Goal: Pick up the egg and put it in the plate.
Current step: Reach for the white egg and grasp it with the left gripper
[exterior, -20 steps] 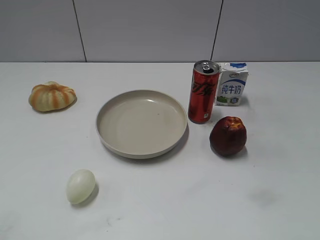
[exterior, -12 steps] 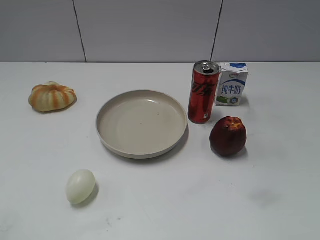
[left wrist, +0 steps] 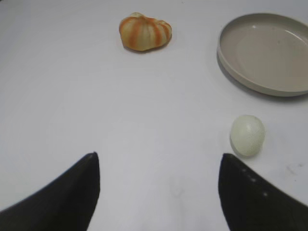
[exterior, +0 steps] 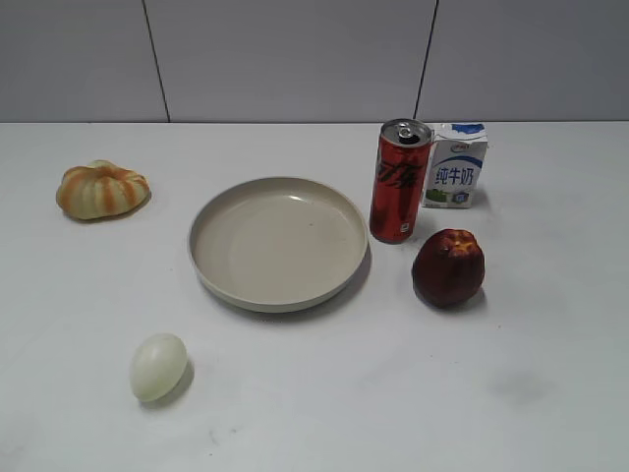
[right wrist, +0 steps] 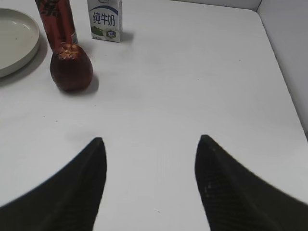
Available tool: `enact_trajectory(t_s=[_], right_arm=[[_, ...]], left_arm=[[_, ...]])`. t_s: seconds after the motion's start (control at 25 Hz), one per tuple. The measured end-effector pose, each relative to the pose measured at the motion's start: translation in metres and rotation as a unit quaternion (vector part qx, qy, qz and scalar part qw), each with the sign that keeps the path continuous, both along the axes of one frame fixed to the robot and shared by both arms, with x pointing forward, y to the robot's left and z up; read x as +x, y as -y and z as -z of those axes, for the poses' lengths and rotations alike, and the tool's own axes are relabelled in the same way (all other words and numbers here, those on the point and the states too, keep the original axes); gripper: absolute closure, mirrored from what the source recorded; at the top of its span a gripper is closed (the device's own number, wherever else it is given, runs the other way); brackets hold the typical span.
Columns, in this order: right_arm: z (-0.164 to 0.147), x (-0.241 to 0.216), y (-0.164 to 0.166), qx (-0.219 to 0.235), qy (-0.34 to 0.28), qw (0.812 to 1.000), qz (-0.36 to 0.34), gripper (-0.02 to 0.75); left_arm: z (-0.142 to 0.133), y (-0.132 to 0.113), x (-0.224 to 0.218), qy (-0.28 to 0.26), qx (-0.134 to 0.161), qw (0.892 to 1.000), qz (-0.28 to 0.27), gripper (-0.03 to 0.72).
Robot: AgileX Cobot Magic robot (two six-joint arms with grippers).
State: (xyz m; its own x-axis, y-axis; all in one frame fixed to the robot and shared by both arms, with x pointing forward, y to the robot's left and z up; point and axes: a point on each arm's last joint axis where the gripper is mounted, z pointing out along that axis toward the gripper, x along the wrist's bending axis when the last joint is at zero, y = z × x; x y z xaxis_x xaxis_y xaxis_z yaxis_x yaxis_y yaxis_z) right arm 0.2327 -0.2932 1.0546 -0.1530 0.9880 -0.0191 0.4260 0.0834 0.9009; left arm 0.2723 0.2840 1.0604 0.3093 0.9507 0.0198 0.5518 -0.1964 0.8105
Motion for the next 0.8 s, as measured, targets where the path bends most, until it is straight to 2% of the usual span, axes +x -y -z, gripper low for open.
enact_trajectory(t_s=[0.16, 0.4, 0.52, 0.64, 0.8], right_arm=[[0.000, 0.000, 0.000, 0.000, 0.000, 1.000, 0.000, 0.290], [0.000, 0.000, 0.000, 0.000, 0.000, 1.000, 0.000, 0.290], [0.000, 0.000, 0.000, 0.000, 0.000, 1.000, 0.000, 0.290], [0.000, 0.000, 0.000, 0.000, 0.000, 1.000, 0.000, 0.290], [0.000, 0.000, 0.000, 0.000, 0.000, 1.000, 0.000, 0.290]], left_arm=[[-0.002, 0.007, 0.021, -0.021, 0.002, 0.999, 0.037, 0.123], [0.013, 0.026, 0.056, -0.103, 0.024, 0.990, 0.098, 0.123], [0.027, 0.037, 0.074, -0.159, 0.040, 0.980, 0.110, 0.123], [0.043, 0.046, 0.093, -0.226, 0.050, 0.967, 0.110, 0.123], [0.048, 0.059, 0.121, -0.274, 0.043, 0.955, 0.107, 0.123]])
